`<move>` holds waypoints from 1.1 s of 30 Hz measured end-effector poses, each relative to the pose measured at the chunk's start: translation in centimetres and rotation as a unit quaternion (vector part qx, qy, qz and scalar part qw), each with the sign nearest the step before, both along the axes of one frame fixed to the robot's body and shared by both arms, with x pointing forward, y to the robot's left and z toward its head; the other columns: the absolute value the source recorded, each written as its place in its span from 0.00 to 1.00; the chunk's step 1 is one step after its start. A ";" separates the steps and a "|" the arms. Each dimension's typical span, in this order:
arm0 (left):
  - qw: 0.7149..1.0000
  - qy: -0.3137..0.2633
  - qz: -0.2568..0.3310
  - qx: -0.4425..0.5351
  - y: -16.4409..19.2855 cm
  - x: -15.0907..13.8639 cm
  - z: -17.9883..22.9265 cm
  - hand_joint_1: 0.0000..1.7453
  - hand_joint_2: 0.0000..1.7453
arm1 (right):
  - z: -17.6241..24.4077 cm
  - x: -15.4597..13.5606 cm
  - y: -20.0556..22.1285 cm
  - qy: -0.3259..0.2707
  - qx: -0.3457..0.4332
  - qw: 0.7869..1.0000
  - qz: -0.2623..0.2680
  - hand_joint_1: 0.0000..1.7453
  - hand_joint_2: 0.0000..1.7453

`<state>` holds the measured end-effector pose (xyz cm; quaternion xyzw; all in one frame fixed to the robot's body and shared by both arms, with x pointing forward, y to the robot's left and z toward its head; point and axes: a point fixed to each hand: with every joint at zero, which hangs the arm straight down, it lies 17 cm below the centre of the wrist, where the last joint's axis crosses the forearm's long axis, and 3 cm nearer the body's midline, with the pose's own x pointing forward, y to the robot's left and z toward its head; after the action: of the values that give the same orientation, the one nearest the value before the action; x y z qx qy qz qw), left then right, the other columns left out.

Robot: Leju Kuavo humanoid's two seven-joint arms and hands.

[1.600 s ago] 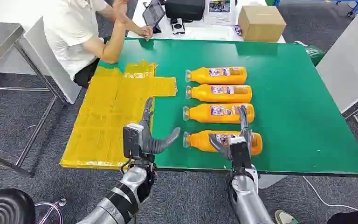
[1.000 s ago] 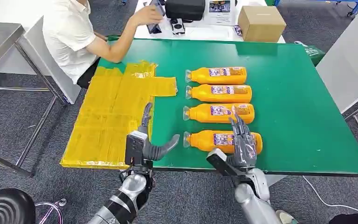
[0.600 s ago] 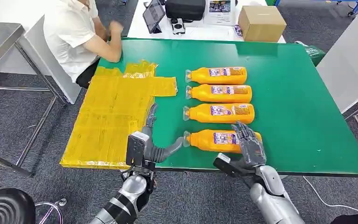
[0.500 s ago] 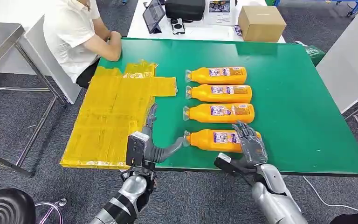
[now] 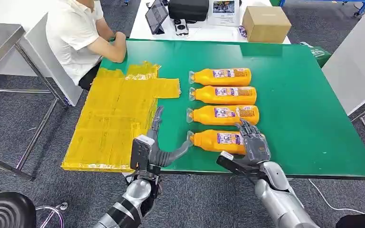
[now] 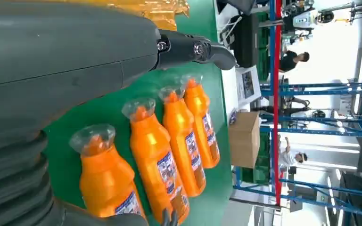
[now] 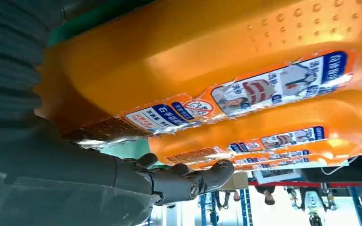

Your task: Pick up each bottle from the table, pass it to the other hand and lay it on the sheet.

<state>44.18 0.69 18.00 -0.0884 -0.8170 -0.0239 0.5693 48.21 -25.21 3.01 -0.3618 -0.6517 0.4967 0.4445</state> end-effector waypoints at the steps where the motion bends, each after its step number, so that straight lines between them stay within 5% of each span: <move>1: 1.000 0.000 -0.002 -0.001 -0.1 -0.1 0.0 0.00 1.00 | -0.2 0.0 0.2 0.004 0.001 1.000 0.003 0.00 1.00; 19: 0.997 0.052 -0.043 -0.039 -1.5 -0.3 -1.2 0.00 1.00 | -1.7 0.3 1.6 0.043 0.013 0.999 0.016 0.00 1.00; 33: 0.992 0.080 -0.078 -0.051 -3.1 -1.2 -1.7 0.00 1.00 | -4.0 0.7 -0.2 0.104 -0.019 0.994 -0.028 0.00 1.00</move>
<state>42.98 -2.42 16.33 -0.1824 -0.7595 -0.0193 0.6241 48.87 -25.45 -1.01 -0.3345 -0.5822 0.5315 0.5164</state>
